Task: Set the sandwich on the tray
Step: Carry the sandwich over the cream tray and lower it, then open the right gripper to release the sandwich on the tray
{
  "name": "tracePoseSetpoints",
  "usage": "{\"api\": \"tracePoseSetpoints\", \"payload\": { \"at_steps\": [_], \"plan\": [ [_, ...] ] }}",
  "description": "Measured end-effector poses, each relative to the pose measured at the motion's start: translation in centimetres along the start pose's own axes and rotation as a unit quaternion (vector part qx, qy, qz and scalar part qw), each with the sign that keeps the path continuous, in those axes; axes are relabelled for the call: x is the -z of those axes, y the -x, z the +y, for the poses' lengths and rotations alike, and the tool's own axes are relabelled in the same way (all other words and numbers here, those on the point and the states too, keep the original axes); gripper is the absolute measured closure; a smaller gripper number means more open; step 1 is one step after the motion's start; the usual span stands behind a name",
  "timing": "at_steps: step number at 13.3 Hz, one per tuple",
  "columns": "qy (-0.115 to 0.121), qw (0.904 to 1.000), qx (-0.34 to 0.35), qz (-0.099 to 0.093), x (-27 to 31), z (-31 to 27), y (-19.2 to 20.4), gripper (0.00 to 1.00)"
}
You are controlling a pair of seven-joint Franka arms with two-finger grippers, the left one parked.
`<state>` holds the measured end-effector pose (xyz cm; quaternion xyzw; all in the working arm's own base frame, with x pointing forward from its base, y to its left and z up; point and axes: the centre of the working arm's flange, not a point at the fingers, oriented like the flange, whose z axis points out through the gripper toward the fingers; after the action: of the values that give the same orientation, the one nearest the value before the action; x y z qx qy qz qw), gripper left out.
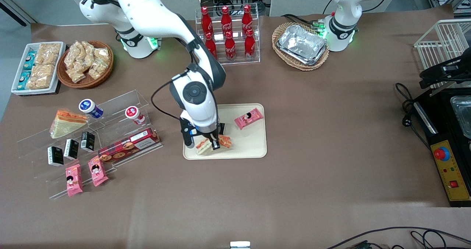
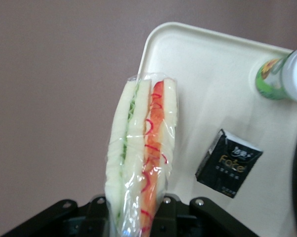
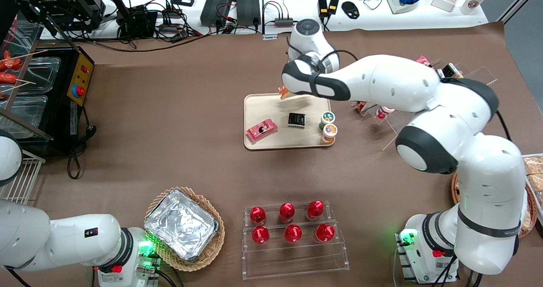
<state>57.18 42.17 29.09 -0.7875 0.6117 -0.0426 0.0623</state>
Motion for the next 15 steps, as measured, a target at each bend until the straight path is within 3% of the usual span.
{"api": "tracePoseSetpoints", "payload": {
  "at_steps": [4, 10, 15],
  "plan": [
    [0.006, 0.9999, -0.013, 0.008, -2.6, -0.1, 0.3, 0.81],
    [0.031, 0.9982, -0.049, -0.015, -5.2, 0.6, 0.8, 0.81],
    [0.014, 0.9951, -0.096, -0.018, -5.7, 0.0, 0.3, 0.81]
  ]
}}
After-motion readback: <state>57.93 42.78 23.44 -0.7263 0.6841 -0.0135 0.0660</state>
